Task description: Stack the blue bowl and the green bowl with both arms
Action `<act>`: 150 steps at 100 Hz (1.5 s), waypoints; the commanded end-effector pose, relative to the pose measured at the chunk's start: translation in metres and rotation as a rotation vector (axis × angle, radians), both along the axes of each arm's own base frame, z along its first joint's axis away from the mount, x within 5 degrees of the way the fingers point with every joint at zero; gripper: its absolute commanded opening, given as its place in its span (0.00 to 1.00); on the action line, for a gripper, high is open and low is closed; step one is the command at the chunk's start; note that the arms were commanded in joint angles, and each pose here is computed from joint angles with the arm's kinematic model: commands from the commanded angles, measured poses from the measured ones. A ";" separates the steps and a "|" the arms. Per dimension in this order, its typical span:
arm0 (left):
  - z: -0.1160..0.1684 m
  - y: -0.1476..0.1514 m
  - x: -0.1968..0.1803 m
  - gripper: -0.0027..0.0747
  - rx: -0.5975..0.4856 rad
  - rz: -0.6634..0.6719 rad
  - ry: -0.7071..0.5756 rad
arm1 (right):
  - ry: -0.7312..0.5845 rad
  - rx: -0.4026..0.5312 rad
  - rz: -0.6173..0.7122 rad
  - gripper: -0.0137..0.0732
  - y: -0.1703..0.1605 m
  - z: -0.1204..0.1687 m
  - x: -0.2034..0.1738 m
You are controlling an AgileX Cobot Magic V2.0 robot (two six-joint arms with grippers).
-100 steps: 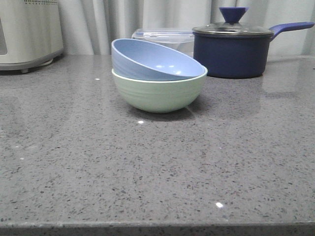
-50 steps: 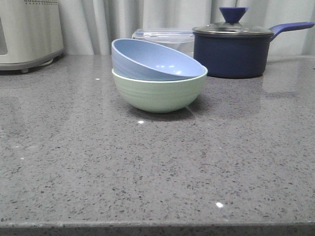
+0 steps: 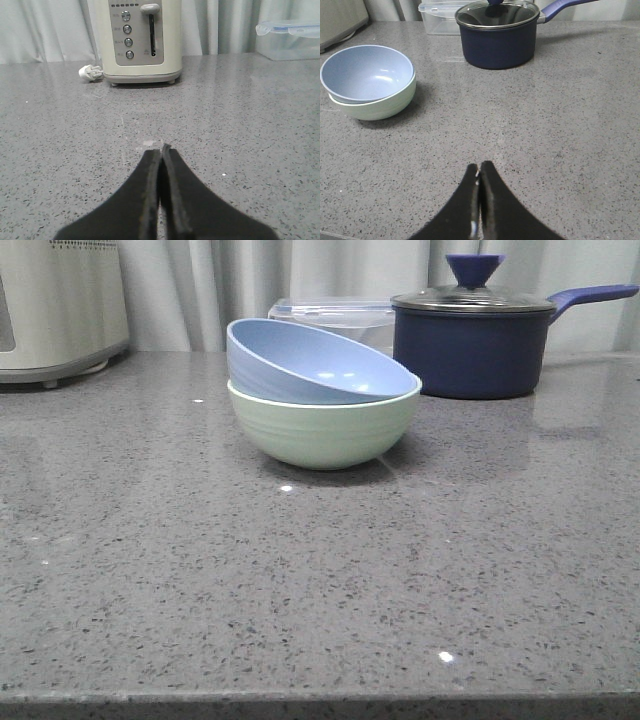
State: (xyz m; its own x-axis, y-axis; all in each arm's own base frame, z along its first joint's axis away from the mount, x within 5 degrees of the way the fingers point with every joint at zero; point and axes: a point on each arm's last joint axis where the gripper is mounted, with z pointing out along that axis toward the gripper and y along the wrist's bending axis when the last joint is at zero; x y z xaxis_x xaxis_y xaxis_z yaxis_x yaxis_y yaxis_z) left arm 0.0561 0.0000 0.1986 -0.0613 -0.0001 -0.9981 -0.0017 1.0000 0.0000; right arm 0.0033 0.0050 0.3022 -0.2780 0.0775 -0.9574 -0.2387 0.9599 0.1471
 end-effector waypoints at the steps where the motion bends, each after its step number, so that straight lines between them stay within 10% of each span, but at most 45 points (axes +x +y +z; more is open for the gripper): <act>1: -0.004 0.000 -0.001 0.01 -0.018 0.001 -0.075 | -0.076 0.008 -0.011 0.12 0.000 0.012 0.002; 84: -0.004 0.000 -0.001 0.01 -0.018 0.001 -0.075 | -0.505 0.039 -0.251 0.12 -0.004 -0.073 0.052; 150: -0.004 0.000 -0.001 0.01 -0.018 0.001 -0.075 | -0.430 0.023 -0.271 0.12 -0.005 -0.089 0.051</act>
State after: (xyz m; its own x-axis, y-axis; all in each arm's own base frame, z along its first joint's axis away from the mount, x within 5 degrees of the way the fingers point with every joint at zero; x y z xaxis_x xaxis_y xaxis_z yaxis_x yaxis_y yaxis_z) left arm 0.0561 -0.0001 0.1986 -0.0613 -0.0039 -0.9981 -0.0013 1.0000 -0.0039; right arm 0.0565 0.0006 0.2058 0.0832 0.1337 -0.9875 -0.0219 0.9910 0.1323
